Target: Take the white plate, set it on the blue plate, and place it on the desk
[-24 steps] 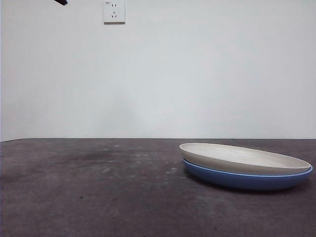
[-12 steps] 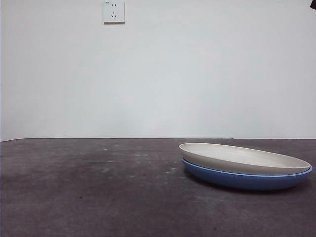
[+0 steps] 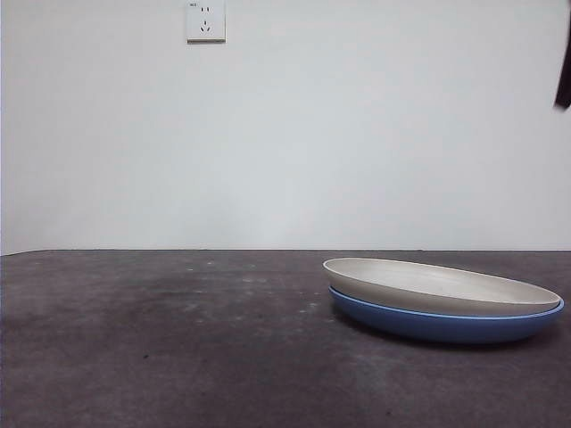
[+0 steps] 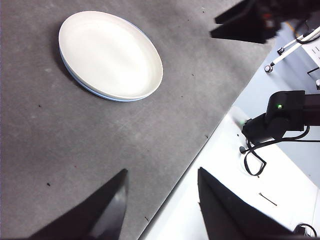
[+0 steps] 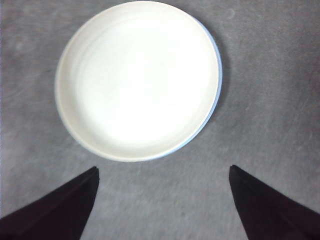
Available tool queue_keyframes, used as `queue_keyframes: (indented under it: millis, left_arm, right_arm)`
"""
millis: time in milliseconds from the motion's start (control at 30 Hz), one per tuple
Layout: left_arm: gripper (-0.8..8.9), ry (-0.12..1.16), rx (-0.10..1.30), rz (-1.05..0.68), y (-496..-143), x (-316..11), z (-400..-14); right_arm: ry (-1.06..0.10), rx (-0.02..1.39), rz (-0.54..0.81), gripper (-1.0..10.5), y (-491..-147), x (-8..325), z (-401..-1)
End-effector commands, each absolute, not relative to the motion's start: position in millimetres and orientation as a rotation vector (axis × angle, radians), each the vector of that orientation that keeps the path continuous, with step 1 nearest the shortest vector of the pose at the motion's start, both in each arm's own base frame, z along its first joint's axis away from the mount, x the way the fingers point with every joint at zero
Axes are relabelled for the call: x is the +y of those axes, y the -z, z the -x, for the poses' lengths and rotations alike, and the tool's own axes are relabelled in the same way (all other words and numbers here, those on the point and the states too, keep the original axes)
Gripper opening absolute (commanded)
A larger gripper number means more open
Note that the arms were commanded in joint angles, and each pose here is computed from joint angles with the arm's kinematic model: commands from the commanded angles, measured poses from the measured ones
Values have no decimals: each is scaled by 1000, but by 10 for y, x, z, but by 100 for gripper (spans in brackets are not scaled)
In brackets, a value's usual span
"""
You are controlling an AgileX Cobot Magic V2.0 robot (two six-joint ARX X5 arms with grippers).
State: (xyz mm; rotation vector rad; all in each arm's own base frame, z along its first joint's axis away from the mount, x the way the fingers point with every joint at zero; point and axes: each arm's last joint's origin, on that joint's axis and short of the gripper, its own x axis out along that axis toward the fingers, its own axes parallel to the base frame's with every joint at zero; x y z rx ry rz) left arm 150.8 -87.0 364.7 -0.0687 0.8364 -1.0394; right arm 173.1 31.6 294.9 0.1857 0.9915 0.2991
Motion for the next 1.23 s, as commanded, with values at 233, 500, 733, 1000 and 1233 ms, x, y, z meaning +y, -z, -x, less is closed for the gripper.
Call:
queue_keyframes:
  millis: [233,500,733,1000,1233]
  left_arm:
    - [222,1061,818,52,-3664,-888,-1521]
    - [222,1061,819,52,-3664,-888,-1520]
    - [222,1061,819,52,-3664,-888,-1520]
    - [222,1061,820,53,-3663,-888,-1520]
    - [221,1060,823,53,-3662,-887,-1518]
  right_arm:
    - [-263,1090,-202,374,-2464,371,-2487]
    - [-241,1168,-200,350,-2003,386,-2842]
    - [-224,1173,-178,241,-1848,383,-2951]
    - [-215,1179,-174,144,-1756,385,-3007]
    - [-195,1184,-167,60,-1734,371,-3015]
